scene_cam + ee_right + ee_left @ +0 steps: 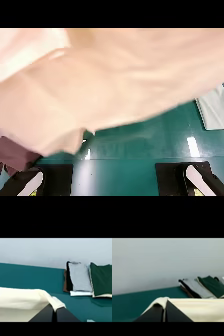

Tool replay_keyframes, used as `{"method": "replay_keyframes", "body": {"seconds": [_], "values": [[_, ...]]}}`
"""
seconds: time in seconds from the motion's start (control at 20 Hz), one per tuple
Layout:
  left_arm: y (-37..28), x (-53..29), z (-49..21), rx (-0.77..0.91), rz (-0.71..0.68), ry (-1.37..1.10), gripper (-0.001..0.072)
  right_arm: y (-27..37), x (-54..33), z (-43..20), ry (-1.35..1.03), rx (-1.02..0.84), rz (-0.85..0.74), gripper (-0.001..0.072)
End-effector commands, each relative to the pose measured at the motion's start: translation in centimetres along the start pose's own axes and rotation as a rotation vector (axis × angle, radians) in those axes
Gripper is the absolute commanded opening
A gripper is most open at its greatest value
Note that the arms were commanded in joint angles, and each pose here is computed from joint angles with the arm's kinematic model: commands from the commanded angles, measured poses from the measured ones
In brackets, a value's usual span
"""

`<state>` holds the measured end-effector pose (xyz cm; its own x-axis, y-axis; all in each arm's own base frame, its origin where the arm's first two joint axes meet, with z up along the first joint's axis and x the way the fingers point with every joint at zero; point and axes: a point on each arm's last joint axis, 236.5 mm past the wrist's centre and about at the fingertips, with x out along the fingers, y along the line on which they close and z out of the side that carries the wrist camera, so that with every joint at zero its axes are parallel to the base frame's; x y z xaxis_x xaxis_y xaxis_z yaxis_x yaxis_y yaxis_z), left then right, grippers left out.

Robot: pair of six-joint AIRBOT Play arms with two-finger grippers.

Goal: Fold the shirts.

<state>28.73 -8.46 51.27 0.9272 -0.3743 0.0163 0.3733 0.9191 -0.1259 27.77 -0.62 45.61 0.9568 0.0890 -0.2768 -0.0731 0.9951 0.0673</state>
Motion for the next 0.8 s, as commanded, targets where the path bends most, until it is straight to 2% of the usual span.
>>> {"method": "replay_keyframes", "body": {"seconds": [0.0, 0.25, 0.4, 0.55, 0.75], "values": [[4.0, 7.0, -11.2, -0.134, 0.005, 0.344, 0.0026, -2.8, 6.3, -5.0, 0.200, 0.092, 0.031, 0.0016], [10.0, 14.3, -33.4, -0.388, 0.046, 0.843, 0.0026, -5.5, 19.2, -22.8, 0.758, 0.115, 0.021, 0.0016], [12.9, 16.5, -42.9, -0.472, 0.092, 0.996, 0.0026, -4.7, 24.4, -31.8, 0.971, 0.149, 0.068, 0.0016], [14.8, 19.4, -46.0, -0.500, 0.115, 0.993, 0.0025, -5.2, 28.6, -35.0, 1.014, 0.199, 0.068, 0.0016], [15.8, 20.8, -44.2, -0.433, 0.110, 0.956, 0.0027, -4.4, 31.2, -32.9, 0.970, 0.236, 0.137, 0.0016]]}}
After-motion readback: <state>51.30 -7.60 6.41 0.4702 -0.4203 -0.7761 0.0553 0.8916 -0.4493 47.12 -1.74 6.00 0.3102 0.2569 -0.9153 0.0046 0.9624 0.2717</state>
